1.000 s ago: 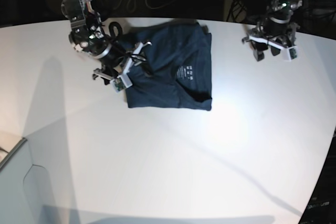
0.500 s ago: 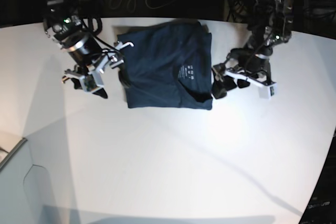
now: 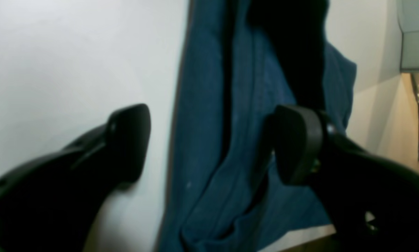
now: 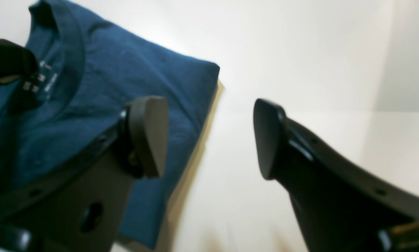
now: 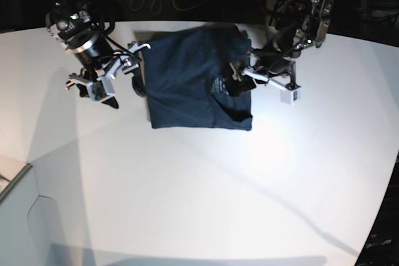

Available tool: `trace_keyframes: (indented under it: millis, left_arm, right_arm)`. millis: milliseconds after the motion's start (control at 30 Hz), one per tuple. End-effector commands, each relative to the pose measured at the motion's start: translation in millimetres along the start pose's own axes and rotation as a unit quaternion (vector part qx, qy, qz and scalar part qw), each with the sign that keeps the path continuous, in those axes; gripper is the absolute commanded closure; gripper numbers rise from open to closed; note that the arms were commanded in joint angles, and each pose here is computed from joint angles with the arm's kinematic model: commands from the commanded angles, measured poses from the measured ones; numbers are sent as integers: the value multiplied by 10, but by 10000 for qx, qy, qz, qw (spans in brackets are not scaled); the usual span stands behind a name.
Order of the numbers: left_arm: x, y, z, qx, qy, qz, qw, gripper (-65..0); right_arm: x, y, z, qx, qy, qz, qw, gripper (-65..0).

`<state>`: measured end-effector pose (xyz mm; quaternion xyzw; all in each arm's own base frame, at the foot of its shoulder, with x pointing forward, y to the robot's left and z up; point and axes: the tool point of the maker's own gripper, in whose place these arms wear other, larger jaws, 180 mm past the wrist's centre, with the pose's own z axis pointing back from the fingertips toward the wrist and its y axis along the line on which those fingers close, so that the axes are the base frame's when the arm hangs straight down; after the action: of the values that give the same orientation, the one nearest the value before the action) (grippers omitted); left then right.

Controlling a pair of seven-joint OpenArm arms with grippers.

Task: Layout the t-shirt on the table in an organized manner, then fold the t-shirt properly
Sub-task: 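Grasp the folded shirt's sides with both grippers and square it, then push the folded shirt across the table with the left gripper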

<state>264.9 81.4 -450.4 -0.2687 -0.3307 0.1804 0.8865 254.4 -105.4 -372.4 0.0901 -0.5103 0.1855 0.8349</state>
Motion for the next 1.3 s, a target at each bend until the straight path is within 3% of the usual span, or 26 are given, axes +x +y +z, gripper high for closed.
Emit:
trace_keyframes:
  millis: [0,167,367,533,667,767,800,900,1000,1133,1167,1267]
  left_arm:
    - [77,-39,-8,-65,-101,-4,9999,-459]
    - [105,43,-119,50,-28,-36,10000,-208]
    - [37,-49,-350,-37,424,-662,9969,-12]
    - [86,-241,-602,-159,698,-1256,9895,-3]
    - [205,-509,-813,-321,928,-2221,9701,-3]
    - [263,-727,-985,-390,1165,-3207,9392,-3]
    - [274,-780,-1032,-417,1264,-3582,9241,-3]
    - [158,-1126,-1131,-939,1622,-4578,8691,-3]
    - [33,-1375,-1224,-1343,2000,-5230,8176,-4]
    - [-143,-1618,-1353,-1528,2364,-5994,7493,-4]
    - [-220,-1709,-1374,-1625,2364,-6220,7286,-4]
    - [-303,-1786,-1433,-1642,2272,-6758,6817,-5]
  right_arm:
    - [105,-6,26,-1,-202,10,9998,-388]
    - [94,-1,32,2,-188,5,9998,-387]
    - [-19,-130,123,-199,-50,-46,9998,-386]
    - [-68,-451,241,-653,6,-70,9978,-386]
    - [-161,-726,404,-1069,121,-107,9941,-385]
    - [-199,-915,517,-1366,160,-144,9904,-385]
    - [-239,-946,561,-1457,194,-206,9889,-385]
    - [-314,-1063,688,-1748,236,-350,9837,-385]
    - [-377,-1167,801,-2022,269,-490,9777,-385]
    - [-466,-1305,971,-2414,305,-695,9674,-385]
    - [-496,-1329,1017,-2517,314,-770,9642,-385]
    - [-568,-1393,1136,-2763,350,-915,9561,-385]
